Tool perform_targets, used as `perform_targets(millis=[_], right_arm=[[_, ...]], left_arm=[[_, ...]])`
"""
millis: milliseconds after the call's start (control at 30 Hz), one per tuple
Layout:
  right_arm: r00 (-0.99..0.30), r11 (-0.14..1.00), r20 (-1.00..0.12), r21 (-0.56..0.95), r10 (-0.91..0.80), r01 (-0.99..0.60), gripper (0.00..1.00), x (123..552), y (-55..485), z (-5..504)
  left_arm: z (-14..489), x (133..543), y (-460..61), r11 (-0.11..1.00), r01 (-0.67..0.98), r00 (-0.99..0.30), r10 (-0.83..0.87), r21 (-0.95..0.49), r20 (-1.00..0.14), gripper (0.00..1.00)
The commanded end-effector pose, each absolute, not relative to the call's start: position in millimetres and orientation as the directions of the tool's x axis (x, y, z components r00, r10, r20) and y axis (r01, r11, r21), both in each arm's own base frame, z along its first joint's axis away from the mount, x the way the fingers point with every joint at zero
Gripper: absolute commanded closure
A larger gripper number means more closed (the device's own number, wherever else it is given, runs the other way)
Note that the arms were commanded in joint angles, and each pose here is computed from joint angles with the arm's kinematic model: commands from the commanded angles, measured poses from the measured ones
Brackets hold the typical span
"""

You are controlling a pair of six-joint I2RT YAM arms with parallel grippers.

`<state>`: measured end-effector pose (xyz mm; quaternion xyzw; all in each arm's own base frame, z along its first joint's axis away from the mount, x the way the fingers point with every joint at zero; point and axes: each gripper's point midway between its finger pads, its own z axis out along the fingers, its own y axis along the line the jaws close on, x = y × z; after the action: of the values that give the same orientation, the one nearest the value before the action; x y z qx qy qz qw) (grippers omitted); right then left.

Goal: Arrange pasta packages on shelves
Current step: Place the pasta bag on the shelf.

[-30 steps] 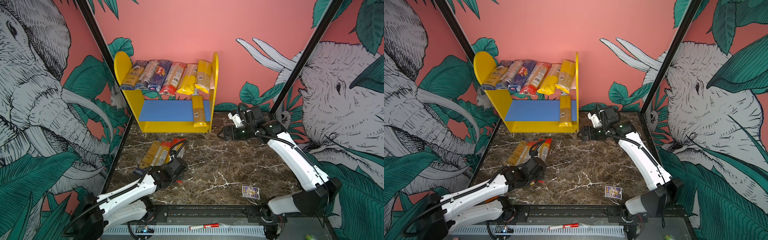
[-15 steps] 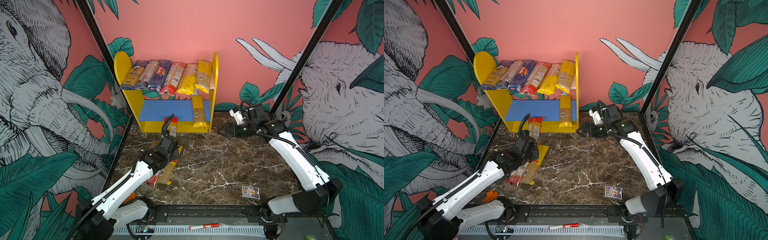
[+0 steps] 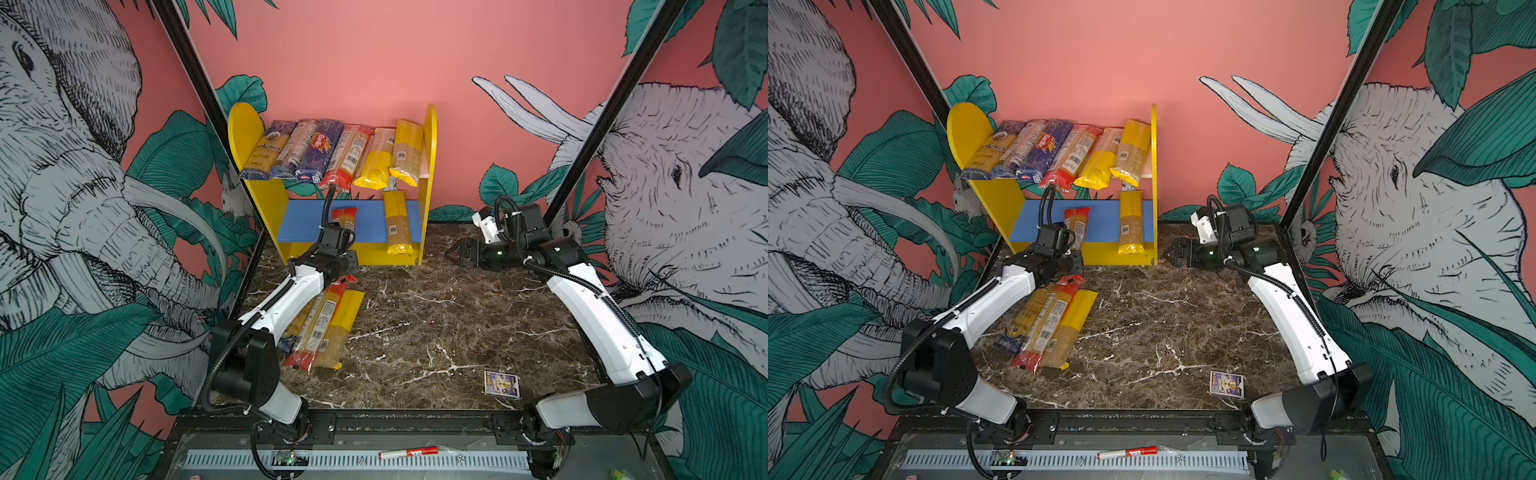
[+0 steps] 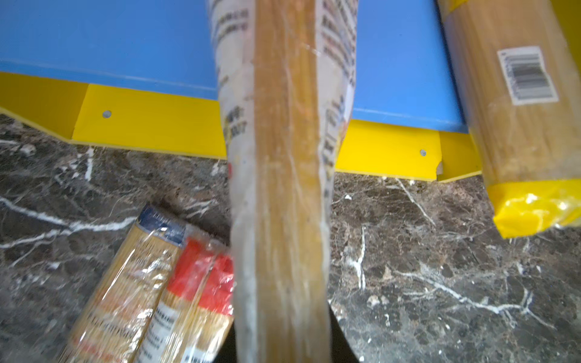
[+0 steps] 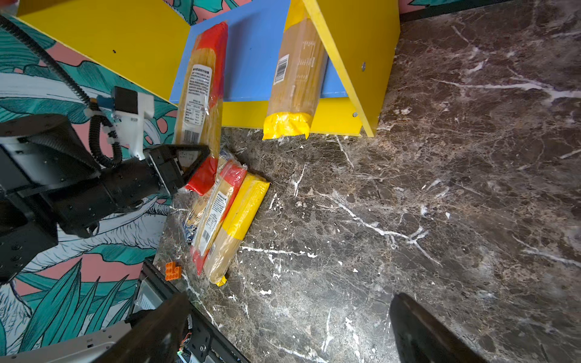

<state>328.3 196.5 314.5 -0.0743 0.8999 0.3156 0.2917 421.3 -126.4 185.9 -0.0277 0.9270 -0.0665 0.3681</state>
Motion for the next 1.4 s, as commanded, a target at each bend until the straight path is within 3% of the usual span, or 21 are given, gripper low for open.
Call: perform_targets(millis=[0, 367, 667, 700, 767, 1000, 1367], right_arm=[[-0.792, 0.800, -0.604, 0.519, 0.092, -0.303, 0.01, 330.4, 188.1, 332.9], [-0.789, 0.834, -0.599, 0.499, 0.135, -0.235, 0.01, 339.9, 173.1, 333.4], [-0.785, 0.853, -0.598, 0.484, 0.160, -0.195, 0.01, 341.2, 159.4, 332.7], [-0.786, 0.853, -0.597, 0.486, 0.163, -0.193, 0.01, 341.5, 158.3, 332.6], [-0.790, 0.853, -0.591, 0.487, 0.165, -0.186, 0.01, 341.8, 156.6, 330.5], [-0.802, 0.850, -0.574, 0.496, 0.164, -0.180, 0.01, 341.3, 153.6, 326.5], [-0.807, 0.841, -0.567, 0.509, 0.166, -0.185, 0.01, 333.9, 152.8, 326.0]], left_arm=[[273.1, 471.6, -137.4, 0.973, 0.082, -0.511, -0.146, -0.216, -0.847, 1.00], [266.1, 534.8, -164.9, 0.948, 0.143, -0.514, -0.176, -0.286, -0.840, 1.00], [251.1, 545.8, -183.1, 0.916, 0.172, -0.555, -0.214, -0.362, -0.804, 1.00], [249.5, 545.3, -184.1, 0.914, 0.173, -0.558, -0.215, -0.366, -0.801, 0.95], [245.9, 545.3, -186.8, 0.909, 0.182, -0.565, -0.216, -0.375, -0.796, 0.75], [237.3, 540.7, -196.6, 0.888, 0.207, -0.597, -0.218, -0.411, -0.772, 0.34], [240.3, 512.8, -194.8, 0.893, 0.234, -0.613, -0.171, -0.383, -0.772, 0.23]])
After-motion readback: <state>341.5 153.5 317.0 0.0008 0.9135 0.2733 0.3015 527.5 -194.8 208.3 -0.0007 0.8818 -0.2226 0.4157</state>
